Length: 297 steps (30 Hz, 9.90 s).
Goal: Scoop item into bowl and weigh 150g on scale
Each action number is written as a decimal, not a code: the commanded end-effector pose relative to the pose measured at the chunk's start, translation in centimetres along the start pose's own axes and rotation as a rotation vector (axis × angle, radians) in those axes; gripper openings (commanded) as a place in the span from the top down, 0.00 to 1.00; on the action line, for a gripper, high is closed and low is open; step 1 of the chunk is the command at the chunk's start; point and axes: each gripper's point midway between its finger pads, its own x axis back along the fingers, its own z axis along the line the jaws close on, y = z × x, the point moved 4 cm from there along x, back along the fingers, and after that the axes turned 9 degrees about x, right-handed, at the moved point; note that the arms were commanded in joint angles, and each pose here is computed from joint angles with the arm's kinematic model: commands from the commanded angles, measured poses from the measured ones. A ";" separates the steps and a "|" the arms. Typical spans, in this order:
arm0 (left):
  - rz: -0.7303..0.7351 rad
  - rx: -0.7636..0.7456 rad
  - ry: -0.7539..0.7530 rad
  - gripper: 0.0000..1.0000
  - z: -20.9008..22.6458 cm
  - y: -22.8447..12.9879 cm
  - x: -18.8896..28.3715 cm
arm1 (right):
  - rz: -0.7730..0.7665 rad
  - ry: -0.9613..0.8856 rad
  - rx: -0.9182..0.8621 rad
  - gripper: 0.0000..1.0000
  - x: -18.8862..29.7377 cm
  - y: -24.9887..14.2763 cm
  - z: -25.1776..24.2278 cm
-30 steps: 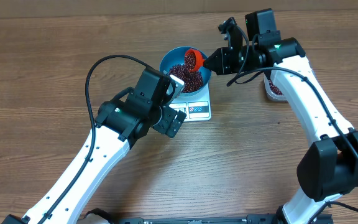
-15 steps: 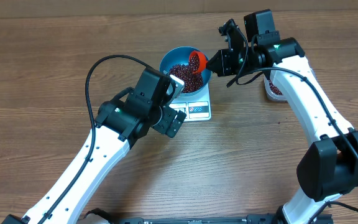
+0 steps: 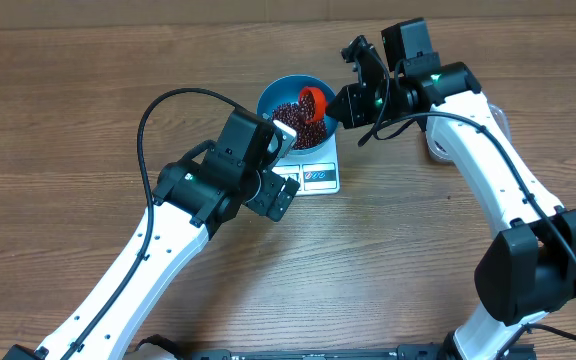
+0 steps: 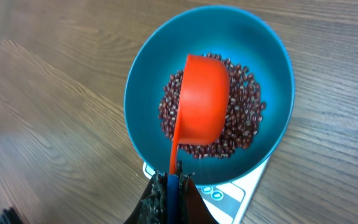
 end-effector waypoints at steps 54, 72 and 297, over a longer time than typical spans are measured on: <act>-0.027 -0.015 -0.010 0.00 -0.1 0.3 0.8 | -0.005 -0.044 0.076 0.96 0.3 0.7 0.2; -0.027 -0.015 -0.010 0.00 -0.1 0.3 0.8 | 0.019 -0.006 0.168 0.96 0.2 0.1 0.7; -0.027 -0.015 -0.010 0.00 -0.1 0.3 0.8 | 0.035 -0.041 0.158 0.96 0.4 -0.1 0.3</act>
